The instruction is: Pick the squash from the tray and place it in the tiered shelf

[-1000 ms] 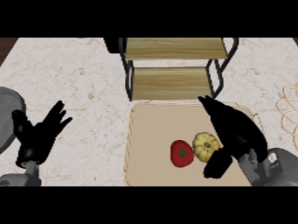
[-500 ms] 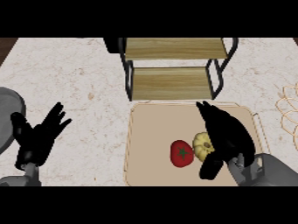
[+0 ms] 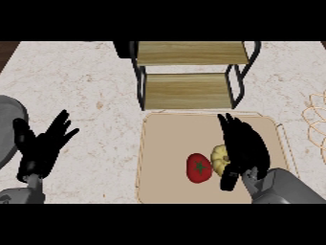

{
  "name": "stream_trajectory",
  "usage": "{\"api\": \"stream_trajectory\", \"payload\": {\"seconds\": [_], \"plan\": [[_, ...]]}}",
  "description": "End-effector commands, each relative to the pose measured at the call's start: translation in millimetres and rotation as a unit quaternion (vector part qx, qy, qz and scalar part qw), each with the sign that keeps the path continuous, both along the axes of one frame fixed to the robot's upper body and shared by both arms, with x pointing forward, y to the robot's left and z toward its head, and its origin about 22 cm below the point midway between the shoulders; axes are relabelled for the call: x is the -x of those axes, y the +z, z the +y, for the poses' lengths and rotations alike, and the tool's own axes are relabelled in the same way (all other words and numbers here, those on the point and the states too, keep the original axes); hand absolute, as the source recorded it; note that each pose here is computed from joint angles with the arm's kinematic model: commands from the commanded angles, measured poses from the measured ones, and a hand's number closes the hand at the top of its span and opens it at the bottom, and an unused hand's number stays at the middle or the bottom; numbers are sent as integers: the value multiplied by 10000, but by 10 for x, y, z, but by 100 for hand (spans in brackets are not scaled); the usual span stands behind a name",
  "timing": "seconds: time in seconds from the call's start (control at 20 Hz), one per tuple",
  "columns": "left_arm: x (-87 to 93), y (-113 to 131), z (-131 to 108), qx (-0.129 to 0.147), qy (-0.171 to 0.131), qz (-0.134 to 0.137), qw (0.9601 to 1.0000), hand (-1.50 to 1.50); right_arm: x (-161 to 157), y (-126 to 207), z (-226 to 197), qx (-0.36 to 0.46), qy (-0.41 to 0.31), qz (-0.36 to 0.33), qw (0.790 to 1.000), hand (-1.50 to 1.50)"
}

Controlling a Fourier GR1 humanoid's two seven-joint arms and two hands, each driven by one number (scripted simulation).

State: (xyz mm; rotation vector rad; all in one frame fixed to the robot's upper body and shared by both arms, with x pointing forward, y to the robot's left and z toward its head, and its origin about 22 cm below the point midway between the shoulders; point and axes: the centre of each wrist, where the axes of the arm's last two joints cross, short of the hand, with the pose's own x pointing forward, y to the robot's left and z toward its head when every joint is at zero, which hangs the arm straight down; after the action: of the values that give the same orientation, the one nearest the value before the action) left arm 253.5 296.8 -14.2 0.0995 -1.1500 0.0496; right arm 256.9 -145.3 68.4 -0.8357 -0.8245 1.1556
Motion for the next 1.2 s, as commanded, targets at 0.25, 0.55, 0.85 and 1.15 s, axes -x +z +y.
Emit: {"api": "stream_trajectory", "payload": {"seconds": [0.25, 0.55, 0.85, 1.15], "plan": [[81, -189, 33, -25, 3, 231, 9997, 0, -10, -244, -107, -58, -304, -114, 9995, -150], [95, 71, -12, 51, -79, 170, 9998, 0, -179, -421, -17, -137, -58, 95, 9998, -150], [127, -173, 89, 27, 27, 177, 9998, 0, -54, -477, 127, -8, 868, 802, 9930, 150], [104, -113, -31, 19, -7, 94, 10000, 0, 18, -384, 375, -560, 973, 358, 9930, 150]]}}
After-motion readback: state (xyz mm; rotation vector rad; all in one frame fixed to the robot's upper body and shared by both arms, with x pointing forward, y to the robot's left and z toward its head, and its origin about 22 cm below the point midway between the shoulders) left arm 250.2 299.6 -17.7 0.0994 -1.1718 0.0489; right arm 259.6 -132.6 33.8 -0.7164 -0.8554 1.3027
